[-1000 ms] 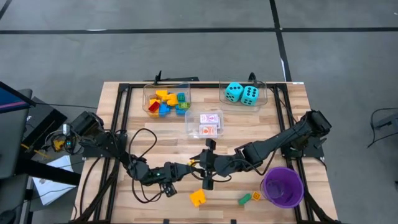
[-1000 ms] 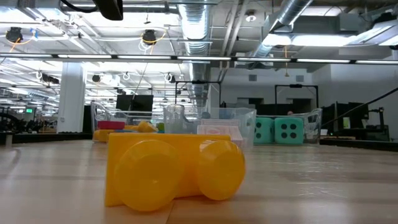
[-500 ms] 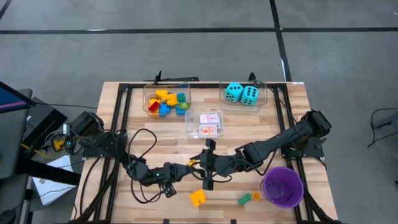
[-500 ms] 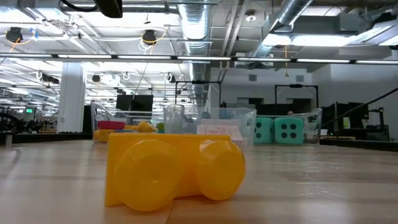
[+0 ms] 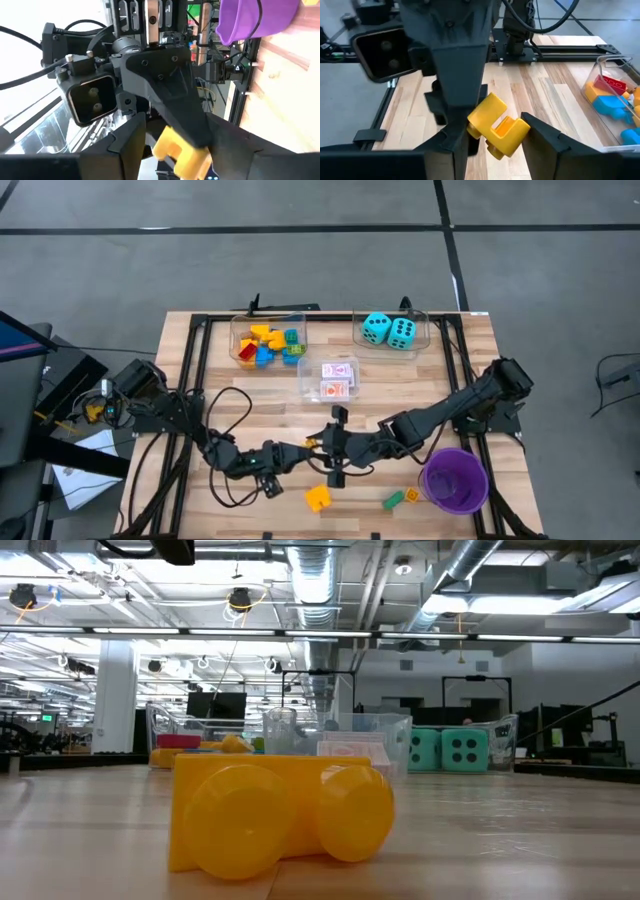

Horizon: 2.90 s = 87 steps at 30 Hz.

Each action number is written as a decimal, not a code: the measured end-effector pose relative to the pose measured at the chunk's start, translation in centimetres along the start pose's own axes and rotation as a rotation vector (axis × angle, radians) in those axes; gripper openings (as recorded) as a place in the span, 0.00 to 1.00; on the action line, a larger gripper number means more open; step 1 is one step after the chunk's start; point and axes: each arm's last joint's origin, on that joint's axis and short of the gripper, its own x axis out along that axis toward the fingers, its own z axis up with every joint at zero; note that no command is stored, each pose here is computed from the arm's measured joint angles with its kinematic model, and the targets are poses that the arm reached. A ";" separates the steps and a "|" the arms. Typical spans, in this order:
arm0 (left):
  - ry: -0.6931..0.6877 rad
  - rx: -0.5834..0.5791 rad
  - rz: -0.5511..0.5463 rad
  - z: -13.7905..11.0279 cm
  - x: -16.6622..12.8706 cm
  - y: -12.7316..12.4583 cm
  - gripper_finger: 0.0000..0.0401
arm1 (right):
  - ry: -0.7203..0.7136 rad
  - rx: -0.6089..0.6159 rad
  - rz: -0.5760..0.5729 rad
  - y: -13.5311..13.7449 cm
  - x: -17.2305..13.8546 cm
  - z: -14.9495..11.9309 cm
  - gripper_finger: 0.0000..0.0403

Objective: Pick & Place Toys
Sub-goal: Put the yellow game piece into the top left transparent bin

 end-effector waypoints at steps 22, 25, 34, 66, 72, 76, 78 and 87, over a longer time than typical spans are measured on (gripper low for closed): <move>-0.015 0.075 -0.013 0.3 -0.3 -0.1 0.53 | -0.018 0.024 0.113 1.1 -0.6 0.2 0.34; -0.007 0.076 -0.015 0.2 -0.3 -0.1 0.54 | -0.022 0.023 0.126 1.4 -0.7 0.2 0.34; -0.032 0.078 -0.013 0.3 -0.3 -0.1 0.54 | -0.037 0.030 0.109 1.2 -0.6 0.4 0.34; -0.065 0.084 -0.012 0.6 -0.4 -0.2 0.54 | -0.035 0.057 0.085 0.1 1.2 0.1 0.34; -0.065 0.086 -0.013 0.6 -0.4 -0.2 0.48 | -0.035 0.055 0.084 0.1 1.2 0.1 0.34; -0.060 0.082 -0.014 0.6 -0.4 -0.2 0.41 | -0.034 0.054 0.084 0.1 1.2 0.1 0.34; -0.052 0.081 -0.015 0.6 -0.4 -0.2 0.41 | -0.034 0.054 0.084 0.1 1.2 0.2 0.34; -0.039 0.076 -0.008 0.4 -0.3 -0.1 0.41 | -0.019 0.060 0.084 0.0 1.2 0.0 0.46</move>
